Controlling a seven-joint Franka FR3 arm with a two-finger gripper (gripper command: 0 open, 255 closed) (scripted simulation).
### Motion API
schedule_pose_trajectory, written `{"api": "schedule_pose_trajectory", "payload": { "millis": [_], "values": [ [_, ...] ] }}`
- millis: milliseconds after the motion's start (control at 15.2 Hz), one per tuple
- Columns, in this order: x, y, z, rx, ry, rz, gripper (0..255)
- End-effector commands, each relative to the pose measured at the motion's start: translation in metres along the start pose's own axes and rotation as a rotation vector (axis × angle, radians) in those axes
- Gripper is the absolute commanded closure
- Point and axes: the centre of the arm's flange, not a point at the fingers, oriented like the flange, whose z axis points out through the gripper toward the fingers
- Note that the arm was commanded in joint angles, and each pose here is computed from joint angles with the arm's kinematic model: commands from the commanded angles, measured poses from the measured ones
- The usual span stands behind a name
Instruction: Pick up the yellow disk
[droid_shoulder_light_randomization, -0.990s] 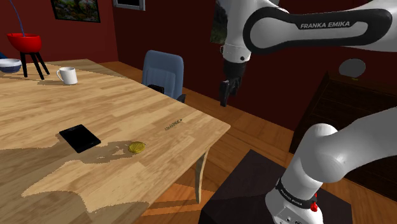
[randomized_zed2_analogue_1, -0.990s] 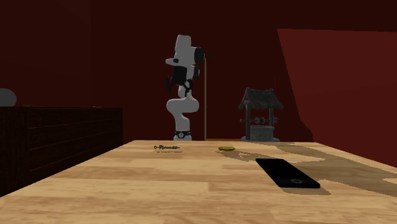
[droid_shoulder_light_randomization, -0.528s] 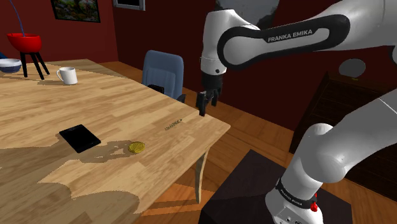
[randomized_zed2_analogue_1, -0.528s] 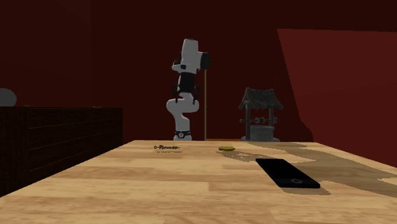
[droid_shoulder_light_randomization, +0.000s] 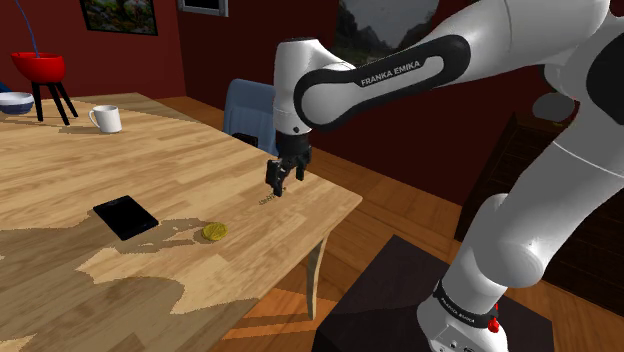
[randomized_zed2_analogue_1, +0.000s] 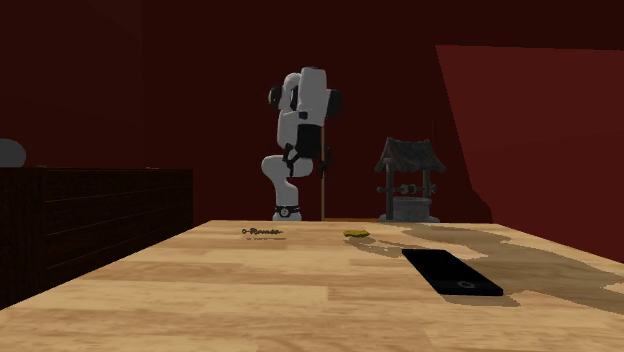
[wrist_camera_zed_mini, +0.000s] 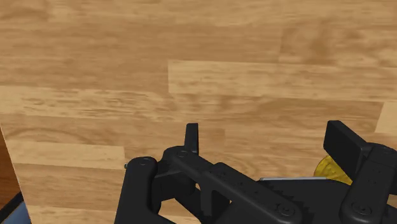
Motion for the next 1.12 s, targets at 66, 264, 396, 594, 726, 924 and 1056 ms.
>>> {"api": "schedule_pose_trajectory", "payload": {
  "millis": [66, 264, 396, 594, 726, 924, 1056],
  "values": [
    [0.026, -0.025, 0.019, 0.013, 0.006, -0.002, 0],
    [0.051, -0.048, 0.036, 0.025, 0.012, -0.005, 0],
    [0.069, -0.063, 0.047, 0.032, 0.016, -0.007, 0],
    [0.094, -0.086, 0.063, 0.044, 0.022, -0.01, 0],
    [0.111, -0.101, 0.073, 0.051, 0.026, -0.012, 0],
    [0.137, -0.124, 0.089, 0.062, 0.032, -0.014, 0],
    [0.146, -0.133, 0.094, 0.067, 0.034, -0.015, 0]
  ]
}}
